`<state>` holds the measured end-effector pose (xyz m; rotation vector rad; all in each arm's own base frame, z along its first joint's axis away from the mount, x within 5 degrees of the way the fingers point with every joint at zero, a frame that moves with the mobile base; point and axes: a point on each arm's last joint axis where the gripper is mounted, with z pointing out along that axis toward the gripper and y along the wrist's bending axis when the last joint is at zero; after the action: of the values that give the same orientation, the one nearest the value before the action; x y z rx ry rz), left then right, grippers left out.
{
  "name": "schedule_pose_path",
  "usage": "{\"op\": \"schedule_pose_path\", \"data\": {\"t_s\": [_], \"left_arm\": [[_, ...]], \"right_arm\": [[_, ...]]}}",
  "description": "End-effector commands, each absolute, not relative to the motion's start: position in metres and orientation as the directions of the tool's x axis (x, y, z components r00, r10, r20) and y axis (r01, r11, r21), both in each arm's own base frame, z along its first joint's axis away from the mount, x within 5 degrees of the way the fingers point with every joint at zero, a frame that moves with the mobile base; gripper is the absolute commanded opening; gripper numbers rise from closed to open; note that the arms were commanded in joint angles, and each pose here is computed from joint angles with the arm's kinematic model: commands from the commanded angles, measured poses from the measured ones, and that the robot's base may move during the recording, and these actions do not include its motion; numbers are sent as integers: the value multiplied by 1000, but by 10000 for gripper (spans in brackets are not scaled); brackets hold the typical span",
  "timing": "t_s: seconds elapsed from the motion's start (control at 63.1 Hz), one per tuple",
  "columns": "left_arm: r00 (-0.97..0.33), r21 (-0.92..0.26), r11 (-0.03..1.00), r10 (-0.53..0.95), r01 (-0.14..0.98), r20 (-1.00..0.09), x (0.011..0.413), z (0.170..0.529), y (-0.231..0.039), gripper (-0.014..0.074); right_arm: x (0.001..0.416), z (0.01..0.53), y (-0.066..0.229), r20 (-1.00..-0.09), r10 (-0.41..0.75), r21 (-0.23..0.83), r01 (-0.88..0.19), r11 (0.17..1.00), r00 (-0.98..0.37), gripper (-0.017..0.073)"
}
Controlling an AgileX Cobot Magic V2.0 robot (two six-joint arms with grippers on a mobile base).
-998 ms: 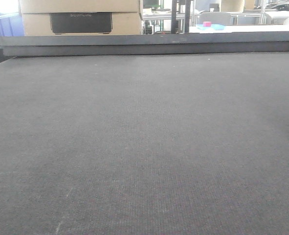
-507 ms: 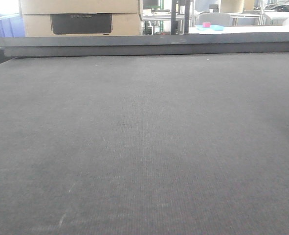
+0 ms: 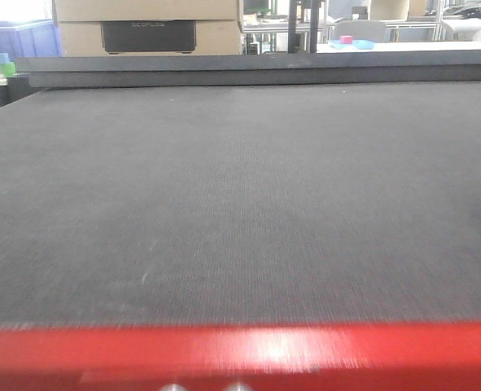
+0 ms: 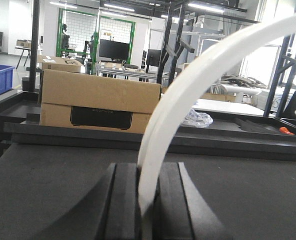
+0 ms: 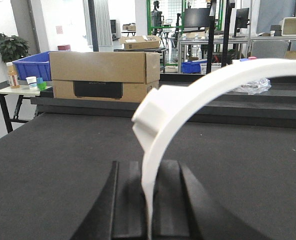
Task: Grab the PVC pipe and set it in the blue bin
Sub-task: 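Drive backward from the table holding both white arcs, then drive across the room past the red table toward the bin shelves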
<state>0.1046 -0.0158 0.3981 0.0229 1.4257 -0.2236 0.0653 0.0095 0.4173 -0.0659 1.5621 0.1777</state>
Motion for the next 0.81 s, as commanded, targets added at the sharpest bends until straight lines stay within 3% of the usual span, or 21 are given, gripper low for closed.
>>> {"op": "schedule_pose_path", "data": {"t_s": [0.0, 0.792], "left_arm": [[155, -117, 977, -145, 176, -977, 104, 401, -16, -111], [159, -117, 977, -146, 176, -976, 104, 401, -16, -111]], "right_arm": [[64, 419, 9, -998, 66, 63, -157, 986, 20, -167], [63, 419, 9, -998, 67, 63, -157, 986, 22, -167]]}}
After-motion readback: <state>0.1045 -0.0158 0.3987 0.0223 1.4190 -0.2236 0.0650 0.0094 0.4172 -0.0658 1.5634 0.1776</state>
